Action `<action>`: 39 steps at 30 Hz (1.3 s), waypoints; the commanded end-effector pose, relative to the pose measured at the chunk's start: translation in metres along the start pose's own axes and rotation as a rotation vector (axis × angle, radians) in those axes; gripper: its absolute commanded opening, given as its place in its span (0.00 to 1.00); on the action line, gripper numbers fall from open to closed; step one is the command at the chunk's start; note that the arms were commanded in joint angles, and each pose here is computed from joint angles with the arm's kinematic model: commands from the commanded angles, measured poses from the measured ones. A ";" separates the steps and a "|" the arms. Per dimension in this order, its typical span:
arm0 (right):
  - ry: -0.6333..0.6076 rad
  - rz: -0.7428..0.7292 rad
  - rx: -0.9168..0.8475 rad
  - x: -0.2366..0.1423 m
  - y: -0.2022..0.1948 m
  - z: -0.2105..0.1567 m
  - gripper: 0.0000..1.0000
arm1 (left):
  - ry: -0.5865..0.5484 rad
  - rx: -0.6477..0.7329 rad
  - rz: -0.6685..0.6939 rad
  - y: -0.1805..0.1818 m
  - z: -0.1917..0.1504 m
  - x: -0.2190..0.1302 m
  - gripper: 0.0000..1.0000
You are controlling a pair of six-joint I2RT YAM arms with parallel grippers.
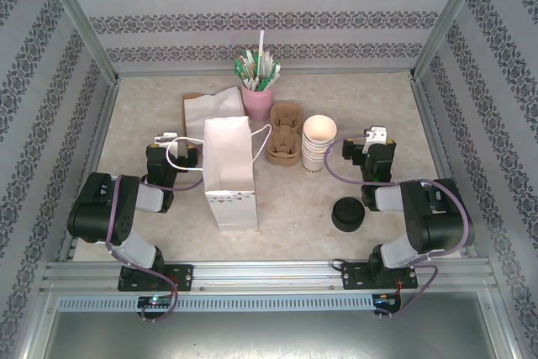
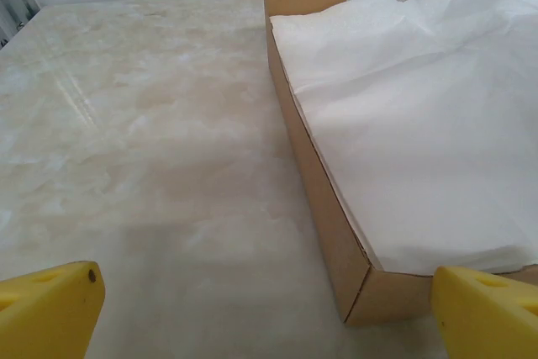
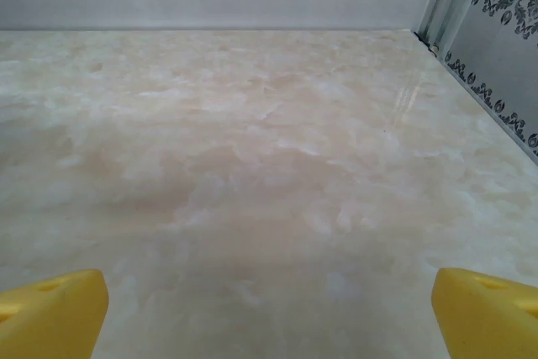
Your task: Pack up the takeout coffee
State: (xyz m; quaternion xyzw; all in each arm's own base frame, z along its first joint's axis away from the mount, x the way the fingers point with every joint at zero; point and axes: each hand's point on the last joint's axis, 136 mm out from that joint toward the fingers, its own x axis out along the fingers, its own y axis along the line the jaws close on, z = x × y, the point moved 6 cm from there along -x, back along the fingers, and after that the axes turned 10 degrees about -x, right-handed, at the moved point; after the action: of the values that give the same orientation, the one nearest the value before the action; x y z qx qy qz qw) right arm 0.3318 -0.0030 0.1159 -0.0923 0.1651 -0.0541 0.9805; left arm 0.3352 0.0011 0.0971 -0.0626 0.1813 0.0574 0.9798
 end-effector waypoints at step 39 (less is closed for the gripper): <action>-0.076 0.021 0.035 -0.029 -0.008 0.024 0.98 | -0.135 -0.107 0.128 0.018 0.042 -0.044 1.00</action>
State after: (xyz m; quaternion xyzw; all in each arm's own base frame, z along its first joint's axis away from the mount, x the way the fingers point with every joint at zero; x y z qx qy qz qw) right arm 0.3200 0.0008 0.1396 -0.0862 0.1333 -0.0366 0.9866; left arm 0.3170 0.0085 0.1322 -0.0736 0.1325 0.0854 0.9847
